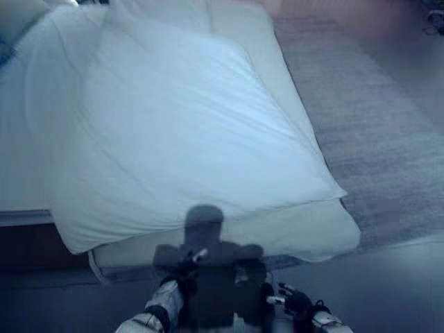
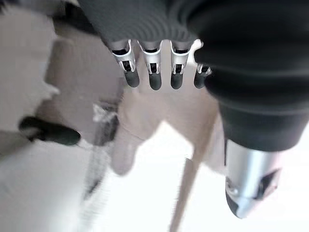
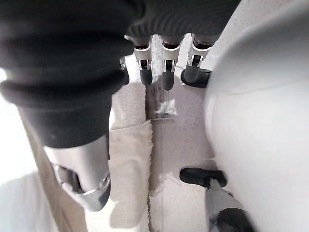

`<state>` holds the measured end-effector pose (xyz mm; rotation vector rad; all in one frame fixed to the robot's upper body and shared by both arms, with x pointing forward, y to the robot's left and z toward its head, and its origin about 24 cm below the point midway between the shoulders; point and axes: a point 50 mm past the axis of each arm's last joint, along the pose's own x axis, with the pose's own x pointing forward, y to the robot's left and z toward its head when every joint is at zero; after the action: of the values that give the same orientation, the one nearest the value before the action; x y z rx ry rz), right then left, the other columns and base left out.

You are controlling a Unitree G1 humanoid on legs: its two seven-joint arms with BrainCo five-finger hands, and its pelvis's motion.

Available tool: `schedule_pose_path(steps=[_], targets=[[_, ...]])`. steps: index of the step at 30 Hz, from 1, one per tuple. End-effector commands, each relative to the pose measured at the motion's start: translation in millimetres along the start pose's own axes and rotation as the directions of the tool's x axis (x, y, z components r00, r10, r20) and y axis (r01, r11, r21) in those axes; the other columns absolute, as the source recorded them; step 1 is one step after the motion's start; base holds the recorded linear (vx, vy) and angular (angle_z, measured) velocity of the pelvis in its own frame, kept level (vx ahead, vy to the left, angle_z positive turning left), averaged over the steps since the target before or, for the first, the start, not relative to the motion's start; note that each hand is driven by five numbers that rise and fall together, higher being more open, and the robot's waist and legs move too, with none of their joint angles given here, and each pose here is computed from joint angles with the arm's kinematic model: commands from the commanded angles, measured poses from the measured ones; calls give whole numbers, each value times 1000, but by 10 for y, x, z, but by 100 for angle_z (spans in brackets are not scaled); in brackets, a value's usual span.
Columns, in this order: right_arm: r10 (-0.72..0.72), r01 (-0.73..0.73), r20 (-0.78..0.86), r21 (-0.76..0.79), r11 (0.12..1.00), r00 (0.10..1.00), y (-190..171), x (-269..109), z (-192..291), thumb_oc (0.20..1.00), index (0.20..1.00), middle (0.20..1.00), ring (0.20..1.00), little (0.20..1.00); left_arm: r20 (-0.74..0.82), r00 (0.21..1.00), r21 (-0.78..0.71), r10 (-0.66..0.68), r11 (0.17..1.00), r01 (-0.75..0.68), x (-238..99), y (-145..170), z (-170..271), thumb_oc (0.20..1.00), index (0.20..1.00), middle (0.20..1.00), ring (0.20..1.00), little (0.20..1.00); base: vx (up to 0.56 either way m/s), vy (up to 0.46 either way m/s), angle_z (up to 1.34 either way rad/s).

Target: Make the bed

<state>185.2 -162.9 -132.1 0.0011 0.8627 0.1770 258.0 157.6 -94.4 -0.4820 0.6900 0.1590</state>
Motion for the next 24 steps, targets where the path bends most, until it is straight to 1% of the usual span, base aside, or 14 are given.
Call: schedule_pose_path(steps=[1, 3, 4, 5, 8, 10, 12, 14, 15, 17, 20, 21, 22, 24], targets=[[46, -40, 154, -38, 998, 987, 87, 61, 431, 1000, 1000, 1000, 1000, 1000, 152, 988, -206, -13, 977, 45, 92, -328, 449, 1000, 1000, 1000, 1000, 1000, -173, -35, -5], [70, -63, 234, -39, 997, 970, 129, 50, 634, 1000, 1000, 1000, 1000, 1000, 235, 972, -304, 6, 950, 67, 100, -408, 745, 1000, 1000, 1000, 1000, 1000, -150, -43, 1], [70, -63, 235, -39, 997, 970, 128, 50, 637, 1000, 1000, 1000, 1000, 1000, 235, 972, -305, 6, 950, 68, 100, -408, 748, 1000, 1000, 1000, 1000, 1000, -120, -46, 11], [95, -87, 277, -41, 995, 956, 163, 29, 732, 1000, 1000, 1000, 1000, 1000, 289, 957, -362, 18, 928, 92, 91, -433, 946, 1000, 1000, 1000, 1000, 1000, -56, -23, 12], [123, -109, 310, -61, 992, 943, 178, -3, 811, 1000, 1000, 1000, 1000, 1000, 359, 933, -423, 19, 894, 145, 66, -496, 1198, 1000, 1000, 1000, 1000, 1000, -60, -24, 4], [125, -110, 319, -65, 992, 940, 170, -15, 831, 1000, 1000, 1000, 1000, 1000, 377, 926, -432, 8, 886, 168, 55, -537, 1262, 1000, 1000, 1000, 1000, 1000, -34, -13, 4], [126, -110, 340, -68, 992, 932, 163, -32, 875, 1000, 1000, 1000, 1000, 1000, 432, 901, -497, 26, 841, 214, 20, -563, 1472, 1000, 1000, 1000, 1000, 1000, -19, 2, 2], [122, -105, 352, -66, 992, 928, 157, -39, 899, 1000, 1000, 1000, 1000, 1000, 449, 893, -514, 30, 826, 231, 7, -563, 1531, 1000, 1000, 1000, 1000, 1000, -11, 19, -7], [119, -101, 365, -68, 993, 923, 158, -45, 927, 1000, 1000, 1000, 1000, 1000, 488, 872, -536, 43, 803, 260, -30, -565, 1687, 1000, 1000, 1000, 1000, 1000, -7, 23, -6], [123, -103, 370, -71, 992, 921, 164, -49, 941, 1000, 1000, 1000, 1000, 1000, 504, 862, -541, 49, 796, 272, -48, -557, 1765, 1000, 1000, 1000, 1000, 1000, -8, 14, -2], [123, -101, 394, -77, 992, 911, 174, -62, 1008, 1000, 1000, 1000, 1000, 1000, 554, 827, -571, 96, 766, 294, -135, -548, 2086, 1000, 1000, 1000, 1000, 1000, 1, 33, -5], [124, -101, 395, -77, 992, 910, 176, -61, 1016, 1000, 1000, 1000, 1000, 1000, 556, 826, -571, 97, 766, 295, -137, -549, 2098, 1000, 1000, 1000, 1000, 1000, 16, 42, -9], [132, -106, 412, -84, 991, 902, 193, -79, 1051, 1000, 1000, 1000, 1000, 1000, 593, 798, -563, 108, 764, 316, -208, -566, 2283, 1000, 1000, 1000, 1000, 1000, 11, 24, -5], [129, -105, 410, -82, 991, 903, 189, -85, 1026, 1000, 1000, 1000, 1000, 1000, 611, 784, -555, 115, 767, 320, -249, -566, 2392, 1000, 1000, 1000, 1000, 1000, 13, 21, -4]])
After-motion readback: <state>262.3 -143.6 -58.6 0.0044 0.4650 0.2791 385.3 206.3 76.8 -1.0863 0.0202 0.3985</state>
